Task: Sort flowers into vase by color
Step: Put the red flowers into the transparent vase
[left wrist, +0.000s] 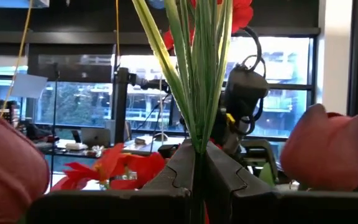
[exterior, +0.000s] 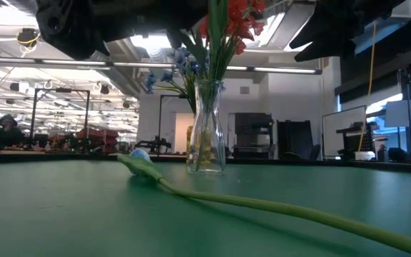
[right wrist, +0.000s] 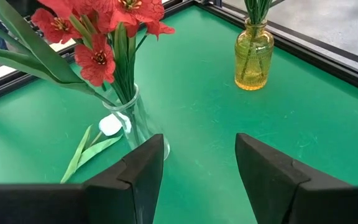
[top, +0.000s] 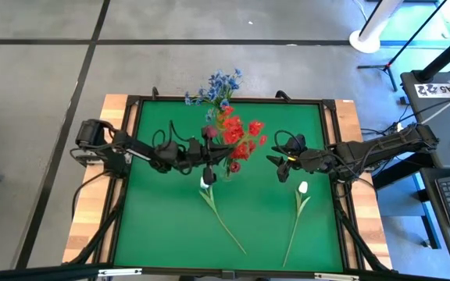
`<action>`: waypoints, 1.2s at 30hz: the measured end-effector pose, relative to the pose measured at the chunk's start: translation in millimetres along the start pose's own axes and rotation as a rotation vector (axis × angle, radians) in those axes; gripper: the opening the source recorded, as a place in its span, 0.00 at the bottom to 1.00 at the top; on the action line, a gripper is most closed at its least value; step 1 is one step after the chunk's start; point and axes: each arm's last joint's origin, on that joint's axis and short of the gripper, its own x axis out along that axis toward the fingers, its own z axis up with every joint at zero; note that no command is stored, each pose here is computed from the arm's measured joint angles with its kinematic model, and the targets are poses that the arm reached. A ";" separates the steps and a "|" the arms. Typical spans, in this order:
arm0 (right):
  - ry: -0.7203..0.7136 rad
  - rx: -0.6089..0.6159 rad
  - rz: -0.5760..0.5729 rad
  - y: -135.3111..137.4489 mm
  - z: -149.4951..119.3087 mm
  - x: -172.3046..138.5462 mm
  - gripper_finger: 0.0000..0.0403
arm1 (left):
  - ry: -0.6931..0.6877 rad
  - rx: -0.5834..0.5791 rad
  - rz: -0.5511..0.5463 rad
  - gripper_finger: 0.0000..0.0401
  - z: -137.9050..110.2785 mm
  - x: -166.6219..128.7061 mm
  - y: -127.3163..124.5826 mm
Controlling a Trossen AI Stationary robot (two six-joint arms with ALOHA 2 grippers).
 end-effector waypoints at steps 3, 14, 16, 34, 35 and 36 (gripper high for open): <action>0.000 0.000 0.000 0.0 0.0 0.0 0.49 | 0.008 0.005 0.008 0.02 -2.1 0.5 2.4; 0.002 0.000 -0.002 0.2 -0.4 0.7 0.49 | 0.042 0.021 0.018 0.02 -5.6 1.1 5.9; 0.001 0.000 -0.002 0.2 -0.4 0.6 0.49 | 0.056 0.024 0.017 0.02 -6.9 1.0 5.9; -0.005 0.007 0.001 0.6 0.2 0.6 0.49 | 0.125 0.000 -0.017 0.01 -36.6 -1.1 2.0; -0.005 0.007 0.002 0.6 0.3 0.6 0.49 | 0.135 -0.005 -0.017 0.02 -39.7 -1.4 2.0; -0.005 0.007 0.002 0.6 0.3 0.7 0.49 | 0.141 -0.009 -0.016 0.04 -41.0 -1.5 2.0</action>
